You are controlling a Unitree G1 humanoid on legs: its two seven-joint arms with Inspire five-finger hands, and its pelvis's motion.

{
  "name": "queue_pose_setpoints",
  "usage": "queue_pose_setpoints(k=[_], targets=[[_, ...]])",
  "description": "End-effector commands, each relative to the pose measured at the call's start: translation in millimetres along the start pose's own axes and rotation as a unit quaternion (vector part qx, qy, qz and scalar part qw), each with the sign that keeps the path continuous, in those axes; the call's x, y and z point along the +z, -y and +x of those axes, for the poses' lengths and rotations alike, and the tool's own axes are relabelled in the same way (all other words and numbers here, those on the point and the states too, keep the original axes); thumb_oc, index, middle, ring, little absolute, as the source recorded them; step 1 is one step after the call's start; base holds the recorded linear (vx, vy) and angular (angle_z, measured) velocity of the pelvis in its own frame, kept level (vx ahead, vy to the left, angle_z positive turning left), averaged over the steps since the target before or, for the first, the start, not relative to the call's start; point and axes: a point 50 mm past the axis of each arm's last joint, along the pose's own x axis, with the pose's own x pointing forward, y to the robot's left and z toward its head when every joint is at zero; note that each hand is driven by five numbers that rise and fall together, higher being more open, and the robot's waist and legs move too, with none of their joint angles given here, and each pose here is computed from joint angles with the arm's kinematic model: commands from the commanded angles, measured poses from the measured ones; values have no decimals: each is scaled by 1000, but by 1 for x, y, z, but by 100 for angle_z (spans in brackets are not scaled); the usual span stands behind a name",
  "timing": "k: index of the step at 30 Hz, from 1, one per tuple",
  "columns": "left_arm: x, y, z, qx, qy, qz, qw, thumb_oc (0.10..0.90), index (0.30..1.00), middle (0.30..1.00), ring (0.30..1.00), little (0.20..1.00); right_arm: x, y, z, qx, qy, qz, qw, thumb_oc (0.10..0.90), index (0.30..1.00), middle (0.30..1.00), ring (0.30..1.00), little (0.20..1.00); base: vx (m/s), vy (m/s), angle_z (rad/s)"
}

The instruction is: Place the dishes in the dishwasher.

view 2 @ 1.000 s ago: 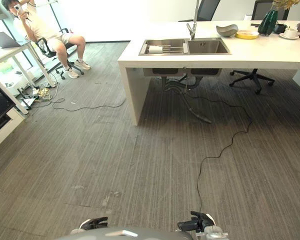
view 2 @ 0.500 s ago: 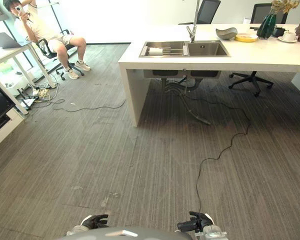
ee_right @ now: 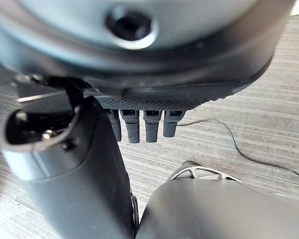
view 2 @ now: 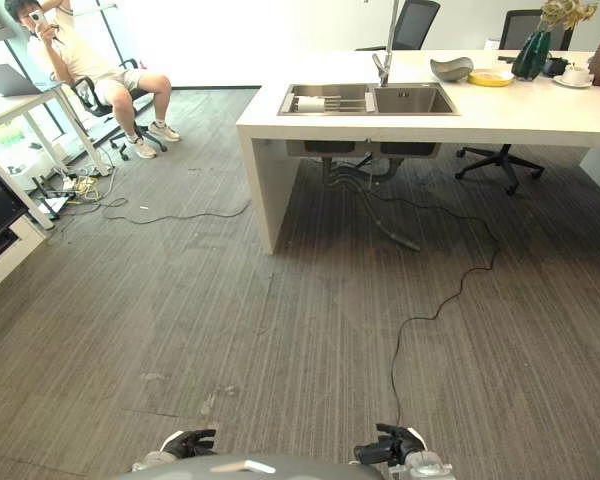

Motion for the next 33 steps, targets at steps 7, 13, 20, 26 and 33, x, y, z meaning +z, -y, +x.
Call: queue_pose_setpoints(k=[7, 13, 20, 26, 33], targets=[[21, 16, 4, -21, 20, -31, 999, 800, 900, 900, 900, 900, -3, 4, 1, -1, -24, 89, 996, 800, 900, 900, 900, 900, 58, 106, -6], [28, 13, 5, -27, 22, -24, 999, 800, 900, 900, 900, 900, 11, 6, 3, 6, -9, 101, 995, 800, 900, 900, 900, 900, 89, 177, -11], [40, 2, 6, -10, 37, -54, 998, 800, 900, 900, 900, 900, 20, 3, 4, 11, 12, 102, 995, 800, 900, 900, 900, 900, 342, -20, -7], [42, -4, 5, -2, 47, -70, 996, 800, 900, 900, 900, 900, -7, 7, 0, 10, -29, 100, 994, 800, 900, 900, 900, 900, 475, -61, 10], [95, -6, 2, -5, 145, -113, 983, 800, 900, 900, 900, 900, -14, 25, -3, -25, -39, 107, 993, 800, 900, 900, 900, 900, 412, -252, 50]])
